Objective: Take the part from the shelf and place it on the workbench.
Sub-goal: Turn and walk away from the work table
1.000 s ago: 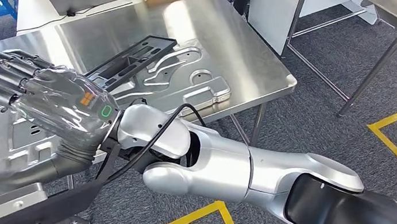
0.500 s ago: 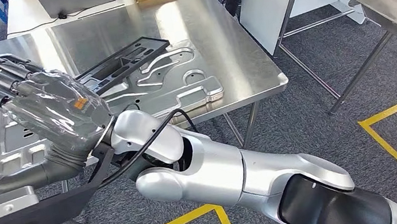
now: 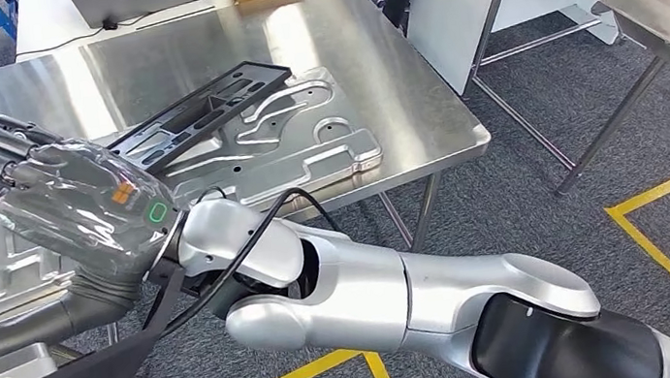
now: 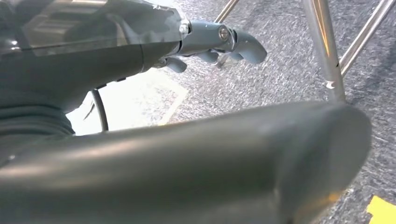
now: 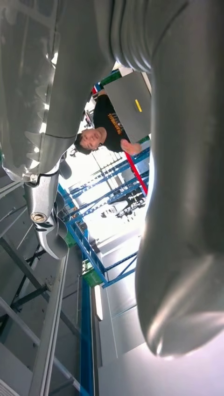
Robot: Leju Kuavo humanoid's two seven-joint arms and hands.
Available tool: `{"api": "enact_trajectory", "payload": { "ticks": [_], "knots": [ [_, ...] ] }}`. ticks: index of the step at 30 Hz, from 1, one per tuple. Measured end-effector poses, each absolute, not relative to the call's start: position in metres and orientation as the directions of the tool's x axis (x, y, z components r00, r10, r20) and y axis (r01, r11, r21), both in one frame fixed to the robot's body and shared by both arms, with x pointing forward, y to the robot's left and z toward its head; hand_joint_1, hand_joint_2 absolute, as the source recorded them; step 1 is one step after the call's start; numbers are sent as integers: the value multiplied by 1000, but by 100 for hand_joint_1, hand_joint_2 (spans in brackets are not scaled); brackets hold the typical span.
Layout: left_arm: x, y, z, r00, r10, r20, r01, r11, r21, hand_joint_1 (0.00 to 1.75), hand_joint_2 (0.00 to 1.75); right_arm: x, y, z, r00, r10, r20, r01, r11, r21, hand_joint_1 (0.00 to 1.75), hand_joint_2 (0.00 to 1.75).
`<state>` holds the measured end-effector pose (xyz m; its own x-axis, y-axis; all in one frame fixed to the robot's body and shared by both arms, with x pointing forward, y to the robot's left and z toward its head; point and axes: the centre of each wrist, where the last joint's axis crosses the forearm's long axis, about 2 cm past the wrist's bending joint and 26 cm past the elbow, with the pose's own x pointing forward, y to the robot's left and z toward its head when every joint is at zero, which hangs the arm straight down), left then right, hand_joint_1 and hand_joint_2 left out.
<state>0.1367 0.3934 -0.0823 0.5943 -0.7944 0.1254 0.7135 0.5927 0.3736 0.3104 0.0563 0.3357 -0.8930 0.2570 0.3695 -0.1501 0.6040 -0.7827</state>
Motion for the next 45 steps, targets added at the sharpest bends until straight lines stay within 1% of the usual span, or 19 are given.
{"api": "enact_trajectory", "payload": {
  "ticks": [8, 11, 15, 18, 21, 24, 29, 32, 34, 36, 39, 41, 45],
  "knots": [
    [116, 387, -89, 594, -801, 76, 744, 582, 327, 0, 0, 308, 58, 330, -904, 245, 351, -158, 571, -805, 0, 0],
    [103, 378, -94, 602, -795, 74, 747, 594, 297, 0, 0, 308, 57, 324, -905, 238, 354, -168, 563, -809, 0, 0],
    [89, 356, -100, 603, -790, 110, 748, 608, 266, 0, 0, 313, 54, 311, -904, 252, 345, -165, 539, -826, 0, 0],
    [81, 336, -104, 573, -810, 127, 773, 585, 245, 0, 0, 321, 49, 297, -901, 277, 332, -158, 504, -849, 0, 0],
    [73, 320, -107, 548, -830, 106, 801, 557, 221, 0, 0, 329, 41, 285, -897, 309, 316, -146, 468, -872, 0, 0],
    [66, 312, -108, 528, -846, 77, 823, 532, 201, 0, 0, 336, 33, 276, -886, 345, 310, -138, 443, -886, 0, 0],
    [54, 300, -110, 452, -885, 111, 878, 463, 121, 0, 0, 345, 16, 261, -865, 400, 303, -136, 394, -909, 0, 0],
    [49, 295, -111, 447, -892, 73, 886, 452, 105, 0, 0, 347, 8, 252, -858, 422, 294, -129, 376, -917, 0, 0],
    [48, 295, -111, 481, -877, 23, 869, 480, 119, 0, 0, 348, 3, 247, -847, 442, 297, -126, 376, -918, 0, 0],
    [48, 297, -111, 563, -827, -9, 817, 555, 158, 0, 0, 350, -3, 242, -826, 474, 305, -116, 387, -915, 0, 0],
    [44, 298, -112, 696, -717, 28, 702, 689, 180, 0, 0, 358, -20, 233, -784, 536, 314, -78, 417, -905, 0, 0],
    [34, 292, -113, 706, -705, 68, 685, 705, 185, 0, 0, 364, -38, 224, -754, 572, 324, -51, 440, -897, 0, 0],
    [17, 268, -113, 673, -733, 98, 714, 678, 176, 0, 0, 369, -62, 213, -719, 607, 339, -26, 463, -886, 0, 0]
  ]
}}
